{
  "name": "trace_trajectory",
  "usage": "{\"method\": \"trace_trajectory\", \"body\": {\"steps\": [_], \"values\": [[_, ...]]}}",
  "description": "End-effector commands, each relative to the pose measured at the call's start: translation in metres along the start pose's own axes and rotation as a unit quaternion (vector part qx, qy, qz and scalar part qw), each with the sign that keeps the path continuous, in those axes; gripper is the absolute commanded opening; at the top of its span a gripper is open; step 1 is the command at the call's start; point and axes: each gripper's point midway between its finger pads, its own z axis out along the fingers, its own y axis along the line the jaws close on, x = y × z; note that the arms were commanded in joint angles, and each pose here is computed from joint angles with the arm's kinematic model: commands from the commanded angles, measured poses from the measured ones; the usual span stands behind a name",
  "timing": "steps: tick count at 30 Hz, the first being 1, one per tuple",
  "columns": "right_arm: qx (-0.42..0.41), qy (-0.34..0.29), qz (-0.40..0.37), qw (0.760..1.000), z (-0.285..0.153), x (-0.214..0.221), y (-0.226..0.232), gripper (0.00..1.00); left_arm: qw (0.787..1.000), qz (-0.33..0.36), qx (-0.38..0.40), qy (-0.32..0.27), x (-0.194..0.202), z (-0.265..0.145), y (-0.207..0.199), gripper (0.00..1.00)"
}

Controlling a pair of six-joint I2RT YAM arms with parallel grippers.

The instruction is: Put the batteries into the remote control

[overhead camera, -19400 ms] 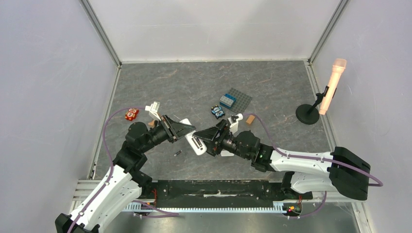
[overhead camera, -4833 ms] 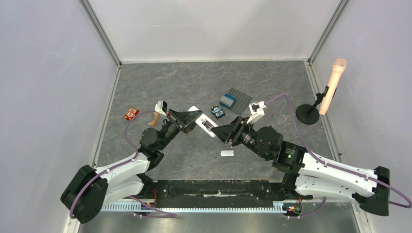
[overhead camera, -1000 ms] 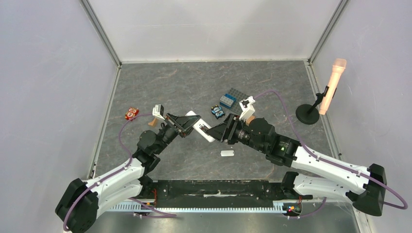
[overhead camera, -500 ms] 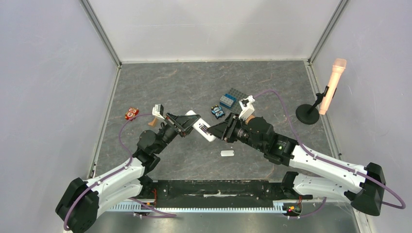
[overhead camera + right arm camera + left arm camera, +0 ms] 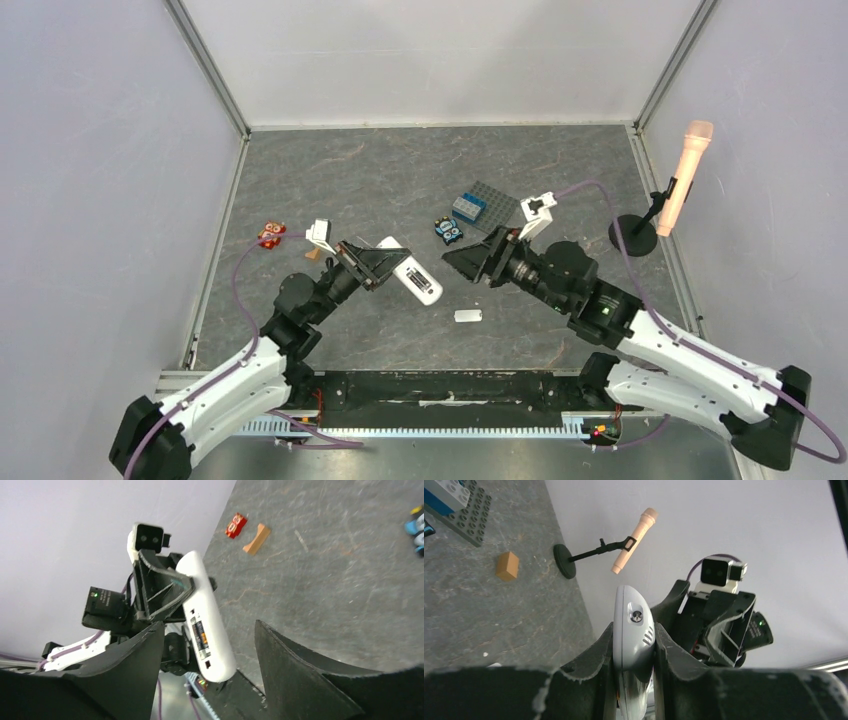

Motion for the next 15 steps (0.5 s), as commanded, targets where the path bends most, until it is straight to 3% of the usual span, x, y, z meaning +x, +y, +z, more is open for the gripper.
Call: {"method": "trace_trajectory", "body": {"steps": [1,7,15], "values": [[-0.019,0.001,-0.092,0.996,-0.011,-0.005,-0.007,0.7,0.996,0.083,0.005,0.019,0.002,-0.006,-0.012,0.02],[0.043,0.11,-0.237,0.964,-0.017,0.02,-0.047,0.73,0.992,0.117,-0.038,0.037,0.003,-0.017,-0.011,0.02],[0.141,0.249,-0.33,0.9,-0.029,0.063,-0.129,0.75,0.991,0.111,-0.064,0.025,0.001,-0.031,-0.002,0.02]]}}
